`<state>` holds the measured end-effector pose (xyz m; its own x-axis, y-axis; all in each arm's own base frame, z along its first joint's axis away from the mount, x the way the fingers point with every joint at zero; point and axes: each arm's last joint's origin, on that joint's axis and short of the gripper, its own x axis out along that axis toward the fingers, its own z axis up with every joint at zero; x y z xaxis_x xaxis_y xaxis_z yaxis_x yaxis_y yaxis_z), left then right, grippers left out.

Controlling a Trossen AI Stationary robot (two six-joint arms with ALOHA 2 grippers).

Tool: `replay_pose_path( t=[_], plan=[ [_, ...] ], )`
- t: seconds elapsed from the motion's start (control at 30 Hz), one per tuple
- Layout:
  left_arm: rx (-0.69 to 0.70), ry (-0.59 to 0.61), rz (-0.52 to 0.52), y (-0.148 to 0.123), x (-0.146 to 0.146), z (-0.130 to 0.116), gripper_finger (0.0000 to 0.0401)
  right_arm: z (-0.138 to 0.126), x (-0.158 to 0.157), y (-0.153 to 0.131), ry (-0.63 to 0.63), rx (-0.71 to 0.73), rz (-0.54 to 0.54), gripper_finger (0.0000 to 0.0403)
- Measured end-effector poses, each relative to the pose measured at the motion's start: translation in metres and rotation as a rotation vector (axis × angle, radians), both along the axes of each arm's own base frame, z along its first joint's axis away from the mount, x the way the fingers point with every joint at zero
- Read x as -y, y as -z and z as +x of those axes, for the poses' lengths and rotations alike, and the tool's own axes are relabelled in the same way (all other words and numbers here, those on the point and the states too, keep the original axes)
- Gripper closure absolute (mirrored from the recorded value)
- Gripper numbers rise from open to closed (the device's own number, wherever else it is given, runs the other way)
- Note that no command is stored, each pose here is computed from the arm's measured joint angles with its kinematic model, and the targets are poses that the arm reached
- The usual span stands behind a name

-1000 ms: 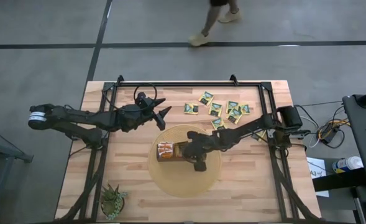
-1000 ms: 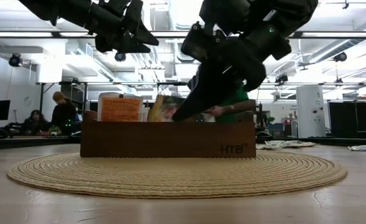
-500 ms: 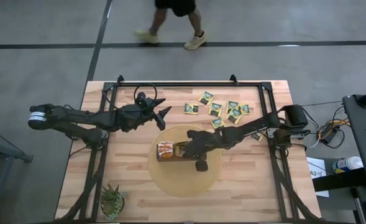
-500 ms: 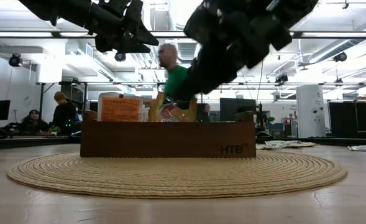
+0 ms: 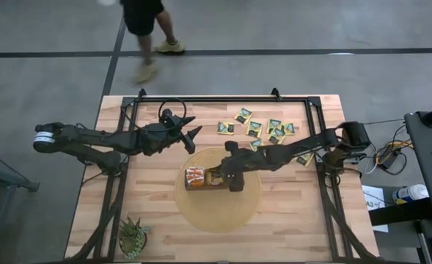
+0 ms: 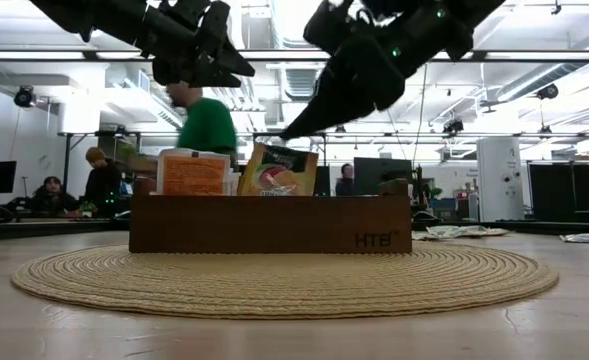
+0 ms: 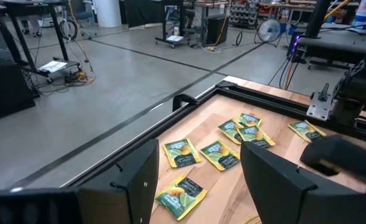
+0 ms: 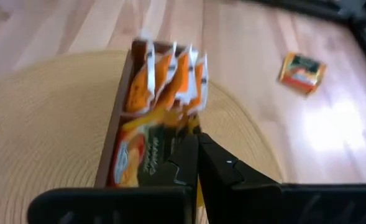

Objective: Pick & Place Tea
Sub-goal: Put the orange tea bag into the middle section of the wooden organizer

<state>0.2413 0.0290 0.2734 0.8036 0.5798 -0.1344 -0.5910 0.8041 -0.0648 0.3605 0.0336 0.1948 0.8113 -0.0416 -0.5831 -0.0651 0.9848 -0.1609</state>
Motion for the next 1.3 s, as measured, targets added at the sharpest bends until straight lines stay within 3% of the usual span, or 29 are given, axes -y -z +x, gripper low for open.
replay_pose_path(
  t=[0.33,0.73,1.0,1.3],
  plan=[
    [0.0,-0.005,0.001,0.0,0.0,0.0,0.0181,0.002,-0.005,0.018,-0.066,-0.069,0.081,0.0394],
    [-0.003,-0.005,0.0,0.0,0.0,0.0,0.0181,0.001,-0.002,0.002,-0.046,-0.004,0.074,0.0394],
    [-0.002,-0.005,-0.002,0.0,0.0,0.0,0.0181,-0.002,-0.009,-0.006,-0.269,0.004,0.221,0.0394],
    [-0.003,-0.005,-0.002,0.0,0.0,0.0,0.0181,0.0,-0.011,0.006,-0.278,-0.04,0.231,0.0394]
  ],
)
